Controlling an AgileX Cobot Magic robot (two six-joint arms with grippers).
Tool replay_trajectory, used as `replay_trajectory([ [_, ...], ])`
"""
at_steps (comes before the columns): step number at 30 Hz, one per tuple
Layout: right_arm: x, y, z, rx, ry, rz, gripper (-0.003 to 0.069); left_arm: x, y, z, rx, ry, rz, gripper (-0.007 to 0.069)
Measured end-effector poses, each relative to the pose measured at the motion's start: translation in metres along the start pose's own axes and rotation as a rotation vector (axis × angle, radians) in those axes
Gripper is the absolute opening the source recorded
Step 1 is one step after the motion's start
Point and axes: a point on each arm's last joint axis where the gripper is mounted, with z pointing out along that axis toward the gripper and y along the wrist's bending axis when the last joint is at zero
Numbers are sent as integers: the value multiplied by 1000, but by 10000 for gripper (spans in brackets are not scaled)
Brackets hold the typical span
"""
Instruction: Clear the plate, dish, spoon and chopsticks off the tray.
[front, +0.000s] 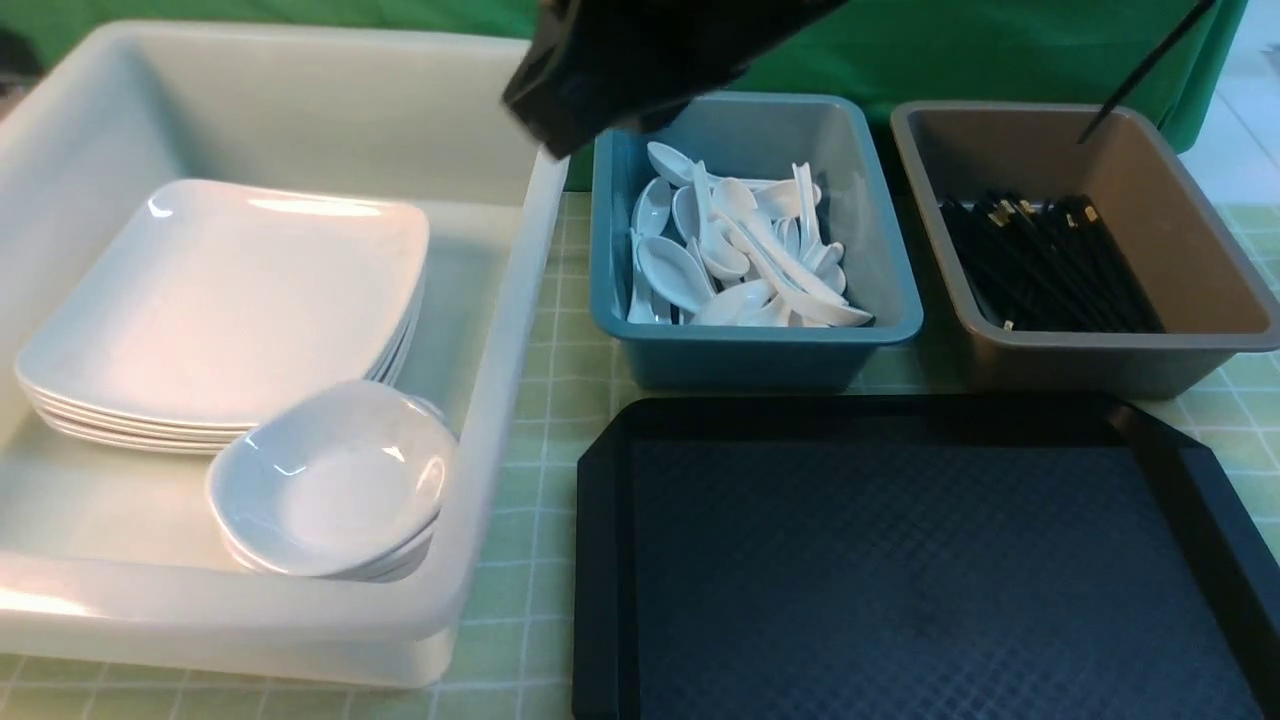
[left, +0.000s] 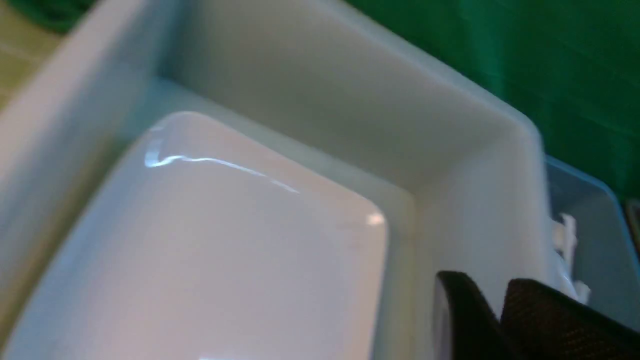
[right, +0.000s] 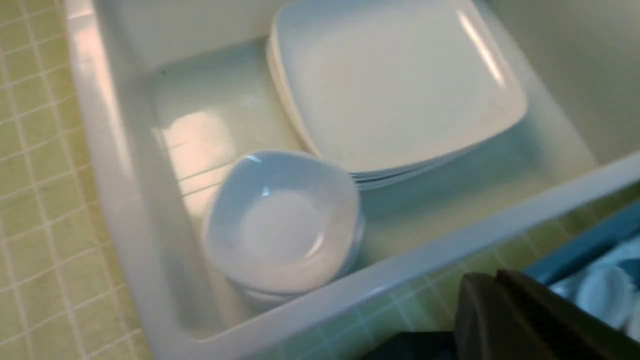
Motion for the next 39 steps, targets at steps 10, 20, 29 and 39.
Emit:
replay_trajectory([
  [10, 11, -8, -144, 279, -88, 40, 10, 35, -126, -54, 216, 14, 544, -20],
  [20, 100, 34, -276, 403, -348, 59, 10, 101, -113, -172, 216, -149, 629, -19],
  [29, 218, 62, -293, 486, -910, 18, 10, 202, -56, -226, 203, -293, 456, -19],
  [39, 272, 79, -265, 402, -1216, -89, 43, 231, -42, -220, 260, -401, 323, -18],
])
